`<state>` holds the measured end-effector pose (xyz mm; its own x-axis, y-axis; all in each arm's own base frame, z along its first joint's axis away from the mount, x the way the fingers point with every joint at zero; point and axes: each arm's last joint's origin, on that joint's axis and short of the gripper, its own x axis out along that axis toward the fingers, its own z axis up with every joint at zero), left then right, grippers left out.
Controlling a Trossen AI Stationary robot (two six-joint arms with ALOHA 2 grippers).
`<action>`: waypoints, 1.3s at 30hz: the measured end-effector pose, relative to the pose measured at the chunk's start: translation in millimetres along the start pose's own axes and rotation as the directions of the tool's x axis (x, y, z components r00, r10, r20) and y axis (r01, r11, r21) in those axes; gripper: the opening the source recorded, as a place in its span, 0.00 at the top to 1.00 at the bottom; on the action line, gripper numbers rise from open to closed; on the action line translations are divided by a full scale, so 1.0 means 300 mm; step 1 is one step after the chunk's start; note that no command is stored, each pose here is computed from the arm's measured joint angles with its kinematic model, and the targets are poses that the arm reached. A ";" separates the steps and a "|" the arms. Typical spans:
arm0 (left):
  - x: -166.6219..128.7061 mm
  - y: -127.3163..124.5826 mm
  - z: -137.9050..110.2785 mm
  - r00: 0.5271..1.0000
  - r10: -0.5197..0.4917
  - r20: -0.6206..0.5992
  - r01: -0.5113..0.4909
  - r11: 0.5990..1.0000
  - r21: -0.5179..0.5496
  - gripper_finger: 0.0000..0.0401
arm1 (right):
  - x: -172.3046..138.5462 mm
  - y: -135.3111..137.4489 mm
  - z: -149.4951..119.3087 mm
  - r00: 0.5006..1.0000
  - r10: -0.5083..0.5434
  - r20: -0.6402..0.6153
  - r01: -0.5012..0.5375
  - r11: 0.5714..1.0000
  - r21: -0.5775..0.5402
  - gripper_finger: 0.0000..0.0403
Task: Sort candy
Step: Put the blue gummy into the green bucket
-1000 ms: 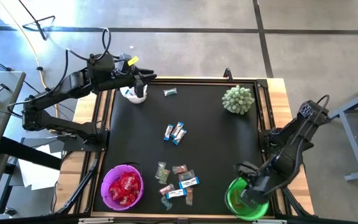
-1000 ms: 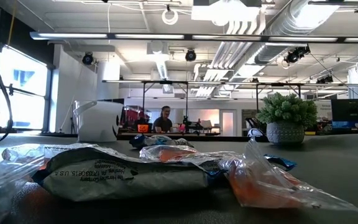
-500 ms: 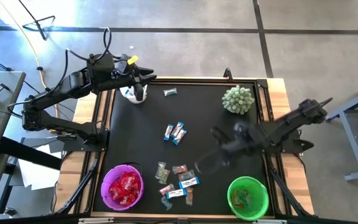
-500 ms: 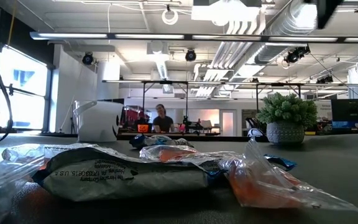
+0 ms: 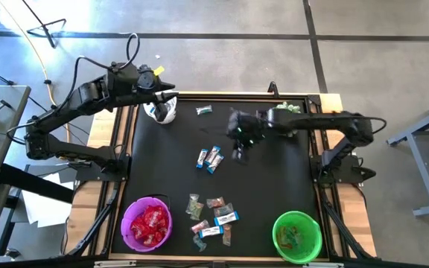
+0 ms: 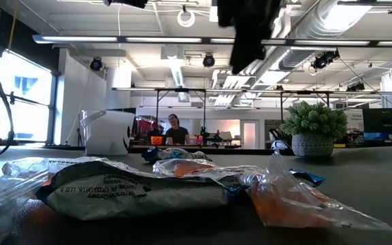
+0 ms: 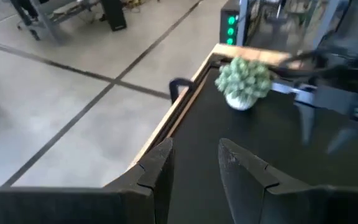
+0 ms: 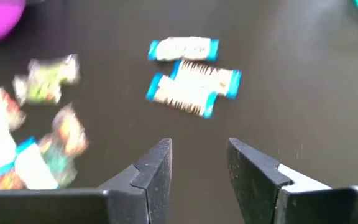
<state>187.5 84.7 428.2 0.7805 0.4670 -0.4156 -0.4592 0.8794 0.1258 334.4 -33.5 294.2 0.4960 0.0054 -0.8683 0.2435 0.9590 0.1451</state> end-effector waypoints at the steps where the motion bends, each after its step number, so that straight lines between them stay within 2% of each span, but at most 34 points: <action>1: -0.001 0.003 -0.007 1.000 0.003 -0.019 -0.003 1.000 0.010 0.72 | 0.023 -0.032 0.017 1.000 0.007 0.013 -0.007 1.000 0.017 0.63; 6: 0.000 0.028 -0.060 0.983 0.027 -0.183 -0.012 0.996 0.084 0.72 | 0.119 -0.172 0.070 0.998 0.043 0.054 -0.049 0.993 0.112 0.63; 9: 0.018 0.049 -0.077 0.971 0.035 -0.238 -0.011 0.995 0.101 0.72 | 0.147 -0.232 0.088 0.998 0.025 0.053 -0.033 0.986 0.163 0.63; 13: 0.037 0.082 -0.073 0.976 -0.003 -0.219 0.030 0.992 0.122 0.72 | 0.154 -0.279 0.127 0.994 0.006 0.107 -0.026 0.983 0.181 0.63; 20: 0.092 0.127 -0.076 0.975 -0.014 -0.221 0.035 0.995 0.090 0.72 | 0.204 -0.312 0.220 0.976 0.020 0.216 -0.033 0.998 0.054 0.63; 28: 0.126 0.134 -0.083 0.968 -0.015 -0.249 0.030 0.998 0.059 0.72 | 0.297 -0.373 0.307 0.971 -0.046 0.236 0.064 0.995 -0.070 0.63; 36: 0.127 0.133 -0.083 0.968 -0.015 -0.250 0.025 0.999 0.040 0.72 | 0.381 -0.496 0.341 0.983 -0.084 0.165 0.086 0.996 -0.003 0.63; 39: 0.127 0.133 -0.084 0.968 -0.014 -0.251 0.025 0.999 0.040 0.72 | 0.404 -0.540 0.357 0.980 -0.098 0.171 0.084 0.993 0.086 0.63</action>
<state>188.1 135.4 394.8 0.6559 0.4162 -0.6298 -0.4219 0.8939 0.1513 444.4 -218.5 216.2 0.6048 -0.1367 -0.7846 0.3547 0.9283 0.1117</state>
